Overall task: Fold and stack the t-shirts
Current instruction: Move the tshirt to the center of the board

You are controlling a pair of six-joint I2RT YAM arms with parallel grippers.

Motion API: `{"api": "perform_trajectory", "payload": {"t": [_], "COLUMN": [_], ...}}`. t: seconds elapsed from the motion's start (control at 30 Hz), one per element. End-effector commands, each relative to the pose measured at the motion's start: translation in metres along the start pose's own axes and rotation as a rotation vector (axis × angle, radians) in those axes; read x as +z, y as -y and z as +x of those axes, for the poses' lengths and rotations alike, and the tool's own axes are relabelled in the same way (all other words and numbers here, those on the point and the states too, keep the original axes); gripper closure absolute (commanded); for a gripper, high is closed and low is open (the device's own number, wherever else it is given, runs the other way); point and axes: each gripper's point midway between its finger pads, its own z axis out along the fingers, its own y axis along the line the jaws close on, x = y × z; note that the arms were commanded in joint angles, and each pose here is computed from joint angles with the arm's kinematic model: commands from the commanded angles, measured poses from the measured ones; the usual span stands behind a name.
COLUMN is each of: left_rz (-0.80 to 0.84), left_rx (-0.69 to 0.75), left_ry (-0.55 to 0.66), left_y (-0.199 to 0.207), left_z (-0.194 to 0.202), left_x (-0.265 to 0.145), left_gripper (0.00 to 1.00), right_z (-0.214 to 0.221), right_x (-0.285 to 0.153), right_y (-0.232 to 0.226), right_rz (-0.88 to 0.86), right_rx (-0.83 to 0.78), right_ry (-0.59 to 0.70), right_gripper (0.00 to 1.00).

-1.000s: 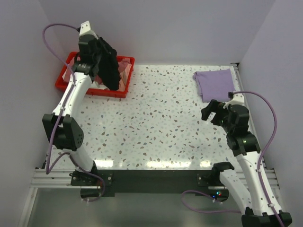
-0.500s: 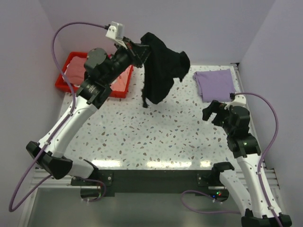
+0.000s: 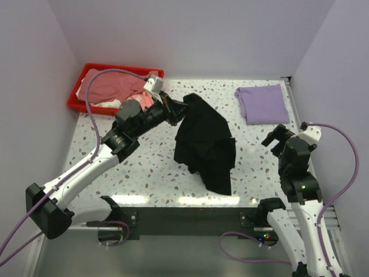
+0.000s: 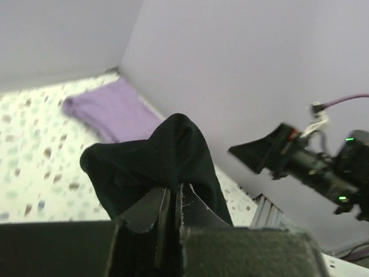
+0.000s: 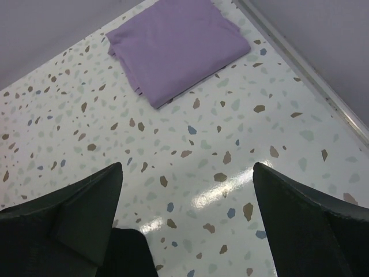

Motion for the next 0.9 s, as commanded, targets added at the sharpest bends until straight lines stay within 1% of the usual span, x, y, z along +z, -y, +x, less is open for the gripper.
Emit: {"api": "perform_trajectory", "payload": {"t": [0.0,0.03,0.07,0.13,0.17,0.2,0.23,0.27,0.33,0.37,0.47,0.53,0.57,0.6,0.63,0.67,0.7,0.73,0.77,0.8,0.83,0.87], "left_rz": [-0.208,-0.270,-0.382,-0.522,-0.591,-0.661,-0.675,-0.719,-0.801,-0.840,-0.951,-1.004,-1.045,-1.059,-1.100,-1.121,-1.121,-1.135,-1.168,-1.170,-1.187,-1.192], "left_rx": [-0.100,-0.105,-0.112,-0.131,-0.123,-0.103,-0.100,-0.089,-0.079,-0.077,-0.104,-0.120,-0.119,-0.117,-0.110,-0.107,-0.109,-0.107,-0.097,-0.095,-0.090,-0.085], "left_ry": [0.048,0.015,-0.025,-0.116,-0.125,-0.158,-0.183,-0.170,-0.249,-0.254,-0.315,-0.346,-0.344,-0.327,-0.311,-0.310,-0.275,-0.271,-0.258,-0.223,-0.225,-0.221], "left_y": [-0.055,-0.072,-0.096,-0.128,-0.142,-0.158,-0.163,-0.172,-0.190,-0.198,-0.222,-0.232,-0.239,-0.239,-0.244,-0.245,-0.241,-0.239,-0.241,-0.235,-0.233,-0.232], "left_z": [0.030,0.046,0.062,0.097,0.104,0.116,0.124,0.123,0.145,0.147,0.166,0.174,0.174,0.168,0.162,0.163,0.152,0.150,0.147,0.136,0.135,0.133], "left_x": [-0.002,0.000,-0.006,-0.013,-0.017,-0.022,-0.024,-0.026,-0.038,-0.043,-0.062,-0.076,-0.087,-0.092,-0.103,-0.112,-0.117,-0.125,-0.136,-0.142,-0.150,-0.155], "left_gripper": [1.00,1.00,1.00,1.00,1.00,0.92,0.92,0.92,0.90,0.88,0.70,0.62,0.54,0.50,0.47,0.43,0.38,0.33,0.18,0.06,0.00,0.00], "right_z": [-0.002,0.000,0.003,0.006,0.007,0.010,0.012,0.015,0.019,0.022,0.027,0.030,0.032,0.033,0.036,0.038,0.039,0.042,0.044,0.045,0.048,0.052], "right_x": [0.003,0.004,0.007,0.010,0.012,0.014,0.015,0.018,0.020,0.021,0.024,0.025,0.025,0.025,0.026,0.026,0.025,0.026,0.024,0.024,0.024,0.024], "right_y": [0.007,0.007,0.007,0.005,0.004,0.003,0.003,0.003,0.000,-0.002,-0.008,-0.014,-0.018,-0.021,-0.023,-0.026,-0.032,-0.034,-0.040,-0.043,-0.046,-0.051], "right_rz": [0.053,0.053,0.058,0.060,0.062,0.061,0.063,0.067,0.056,0.050,0.019,-0.009,-0.036,-0.053,-0.068,-0.082,-0.117,-0.131,-0.166,-0.182,-0.198,-0.225], "right_rx": [0.017,0.009,0.004,-0.002,-0.008,-0.021,-0.028,-0.035,-0.048,-0.057,-0.075,-0.087,-0.090,-0.098,-0.103,-0.105,-0.106,-0.114,-0.115,-0.120,-0.123,-0.125], "right_ry": [0.016,0.006,-0.007,-0.021,-0.032,-0.045,-0.056,-0.071,-0.093,-0.105,-0.135,-0.153,-0.165,-0.167,-0.178,-0.185,-0.194,-0.206,-0.221,-0.225,-0.238,-0.260], "right_gripper": [0.01,0.01,0.01,0.01,0.01,0.01,0.01,0.01,0.01,0.01,0.01,0.01,0.01,0.01,0.01,0.01,0.01,0.01,0.01,0.01,0.01,0.01]}}
